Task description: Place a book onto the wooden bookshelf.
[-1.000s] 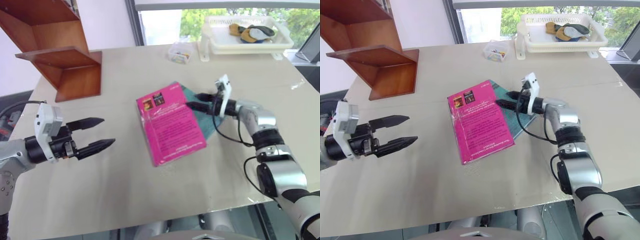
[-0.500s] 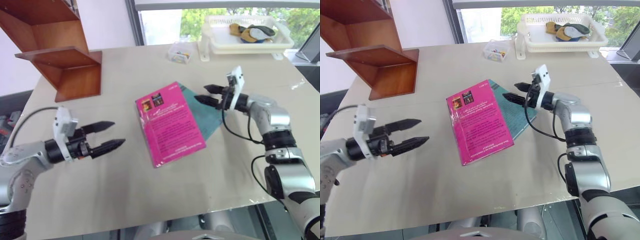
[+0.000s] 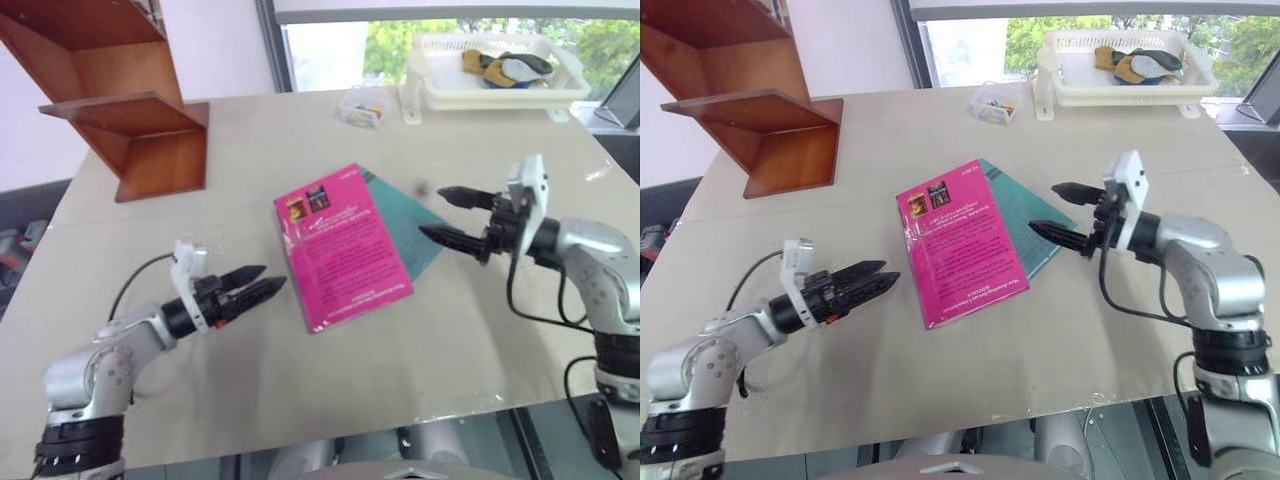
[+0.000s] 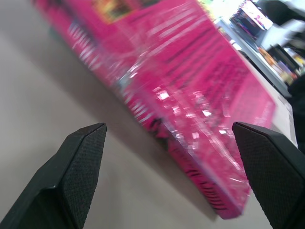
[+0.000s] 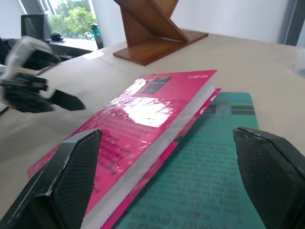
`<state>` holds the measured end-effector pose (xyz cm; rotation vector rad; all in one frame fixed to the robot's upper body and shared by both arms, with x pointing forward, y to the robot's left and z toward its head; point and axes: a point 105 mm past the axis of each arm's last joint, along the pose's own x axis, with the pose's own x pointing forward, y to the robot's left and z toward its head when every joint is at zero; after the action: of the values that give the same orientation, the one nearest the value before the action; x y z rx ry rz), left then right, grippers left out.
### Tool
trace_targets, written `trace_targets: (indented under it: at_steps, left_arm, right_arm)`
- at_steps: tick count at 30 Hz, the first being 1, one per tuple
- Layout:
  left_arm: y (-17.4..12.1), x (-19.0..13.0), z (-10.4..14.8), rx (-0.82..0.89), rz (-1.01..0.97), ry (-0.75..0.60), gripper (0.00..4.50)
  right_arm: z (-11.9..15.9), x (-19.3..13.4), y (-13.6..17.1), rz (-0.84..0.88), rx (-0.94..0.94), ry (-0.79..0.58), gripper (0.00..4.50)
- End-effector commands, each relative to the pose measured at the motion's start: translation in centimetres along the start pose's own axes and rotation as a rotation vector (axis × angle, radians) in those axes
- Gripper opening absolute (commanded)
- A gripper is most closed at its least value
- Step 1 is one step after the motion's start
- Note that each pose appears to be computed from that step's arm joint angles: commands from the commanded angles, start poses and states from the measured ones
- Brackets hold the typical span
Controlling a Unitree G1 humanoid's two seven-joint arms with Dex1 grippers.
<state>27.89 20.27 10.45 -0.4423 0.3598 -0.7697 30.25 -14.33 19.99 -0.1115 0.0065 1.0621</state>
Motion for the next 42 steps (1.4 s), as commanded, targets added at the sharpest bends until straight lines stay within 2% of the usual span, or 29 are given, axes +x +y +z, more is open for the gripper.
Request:
trace_targets:
  at_steps: [1,8,14,25,35,37,38,42]
  left_arm:
    - [1.3,0.7,-0.3,-0.162,0.039,-0.002,4.44]
    - [0.0,3.2,-1.8,-0.383,-0.091,0.123,4.44]
    - [-1.0,4.3,-2.4,-0.568,-0.209,0.198,4.44]
    - [-1.4,6.7,-3.6,-0.704,-0.327,0.262,4.44]
    - [-2.2,7.5,-3.7,-0.763,-0.414,0.263,4.44]
    - [-2.3,7.6,-3.9,-0.762,-0.42,0.272,3.85]
    - [-2.4,7.6,-3.8,-0.763,-0.426,0.272,3.76]
    - [-2.6,7.6,-3.3,-0.772,-0.453,0.245,1.86]
  right_arm:
    - [2.1,-1.8,0.2,-0.051,-0.074,-0.025,4.5]
    - [2.7,-2.6,0.9,-0.081,-0.079,-0.031,4.5]
    - [2.4,-3.4,2.4,-0.037,-0.038,-0.02,4.5]
    - [0.8,-6.6,5.8,0.097,0.053,0.163,4.5]
    - [0.8,-7.8,6.2,0.084,0.052,0.201,4.5]
    - [0.7,-8.3,6.1,0.078,0.048,0.236,4.5]
    - [0.8,-8.6,5.9,0.075,0.045,0.248,4.5]
    - [1.4,-9.6,5.3,0.056,0.027,0.271,4.5]
